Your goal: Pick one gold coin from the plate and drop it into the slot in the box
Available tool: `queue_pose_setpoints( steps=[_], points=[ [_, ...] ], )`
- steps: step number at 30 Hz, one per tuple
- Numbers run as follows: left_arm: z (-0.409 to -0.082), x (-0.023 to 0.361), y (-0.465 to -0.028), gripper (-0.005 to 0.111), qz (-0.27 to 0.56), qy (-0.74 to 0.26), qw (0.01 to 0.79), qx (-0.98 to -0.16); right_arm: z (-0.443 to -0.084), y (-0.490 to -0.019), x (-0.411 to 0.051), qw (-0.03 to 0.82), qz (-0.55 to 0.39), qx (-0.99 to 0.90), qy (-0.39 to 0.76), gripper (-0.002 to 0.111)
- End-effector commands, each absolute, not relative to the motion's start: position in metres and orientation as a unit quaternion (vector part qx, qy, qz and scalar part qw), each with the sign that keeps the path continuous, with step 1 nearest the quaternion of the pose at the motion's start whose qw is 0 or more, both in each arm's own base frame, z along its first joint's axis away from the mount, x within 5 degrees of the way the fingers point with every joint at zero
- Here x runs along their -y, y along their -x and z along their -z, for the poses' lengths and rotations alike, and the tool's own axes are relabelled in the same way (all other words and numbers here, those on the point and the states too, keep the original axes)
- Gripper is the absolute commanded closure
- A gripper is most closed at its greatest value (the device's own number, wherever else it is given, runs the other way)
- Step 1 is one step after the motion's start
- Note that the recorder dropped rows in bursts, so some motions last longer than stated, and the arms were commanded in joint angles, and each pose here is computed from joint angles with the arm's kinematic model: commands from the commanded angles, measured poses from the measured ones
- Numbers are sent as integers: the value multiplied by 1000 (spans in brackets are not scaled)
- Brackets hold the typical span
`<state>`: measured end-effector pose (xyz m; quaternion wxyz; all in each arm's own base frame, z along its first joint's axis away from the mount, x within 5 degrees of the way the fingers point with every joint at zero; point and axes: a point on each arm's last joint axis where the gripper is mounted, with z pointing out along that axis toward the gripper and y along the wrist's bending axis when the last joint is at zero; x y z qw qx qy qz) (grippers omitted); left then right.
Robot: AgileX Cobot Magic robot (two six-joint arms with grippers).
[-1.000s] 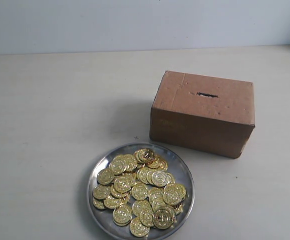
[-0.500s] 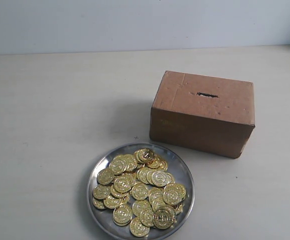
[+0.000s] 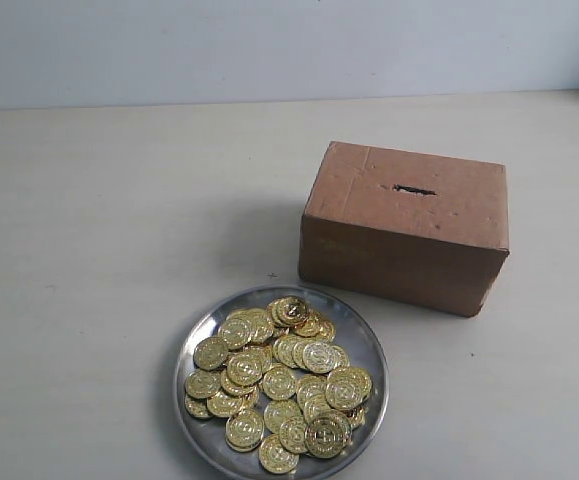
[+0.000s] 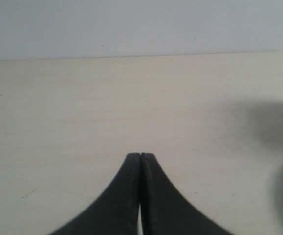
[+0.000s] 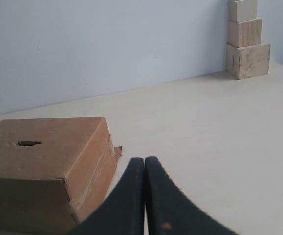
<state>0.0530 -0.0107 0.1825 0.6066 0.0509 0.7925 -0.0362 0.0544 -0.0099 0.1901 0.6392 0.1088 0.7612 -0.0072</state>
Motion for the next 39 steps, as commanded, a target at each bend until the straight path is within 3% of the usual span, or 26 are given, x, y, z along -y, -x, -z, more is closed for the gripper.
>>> queue_pose_setpoints(
  steps=[1,39],
  points=[
    [-182,11,-53,107,41,-43,608,-792,-189,-54,10,641,36,-763,-78,108],
    [-182,11,-53,107,40,-44,608,-792,-189,-54,10,640,54,-764,-57,108]
  ],
)
